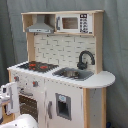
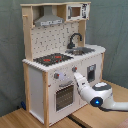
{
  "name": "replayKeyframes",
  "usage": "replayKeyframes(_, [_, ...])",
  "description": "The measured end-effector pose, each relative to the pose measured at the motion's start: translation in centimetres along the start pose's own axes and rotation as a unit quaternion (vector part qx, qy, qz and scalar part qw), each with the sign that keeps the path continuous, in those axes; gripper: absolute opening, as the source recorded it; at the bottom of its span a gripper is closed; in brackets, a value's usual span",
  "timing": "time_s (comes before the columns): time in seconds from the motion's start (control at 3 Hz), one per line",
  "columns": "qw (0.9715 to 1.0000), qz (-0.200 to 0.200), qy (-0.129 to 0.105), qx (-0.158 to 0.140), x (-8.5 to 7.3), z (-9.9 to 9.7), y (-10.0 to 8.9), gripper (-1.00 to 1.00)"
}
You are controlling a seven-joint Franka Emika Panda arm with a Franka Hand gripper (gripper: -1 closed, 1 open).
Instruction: Play with the kitchen
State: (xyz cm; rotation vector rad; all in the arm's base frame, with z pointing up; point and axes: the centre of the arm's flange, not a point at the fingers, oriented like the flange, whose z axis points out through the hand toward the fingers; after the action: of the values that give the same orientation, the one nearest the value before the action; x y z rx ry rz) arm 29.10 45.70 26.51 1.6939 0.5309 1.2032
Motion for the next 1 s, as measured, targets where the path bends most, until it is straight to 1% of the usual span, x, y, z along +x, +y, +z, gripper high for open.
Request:
replayKeyframes(0.33, [0.9993,-0.032,0.02,-0.008,1.4,-1.3,2.0,1.0])
replayKeyframes(0.67, [0.9964,-0.074,0.038,-0.018,2.9,-2.0,3.8,1.0])
replayKeyframes(1.0, [0.99,-0.128,0.055,-0.025,4.0,-2.3,4.8,1.0])
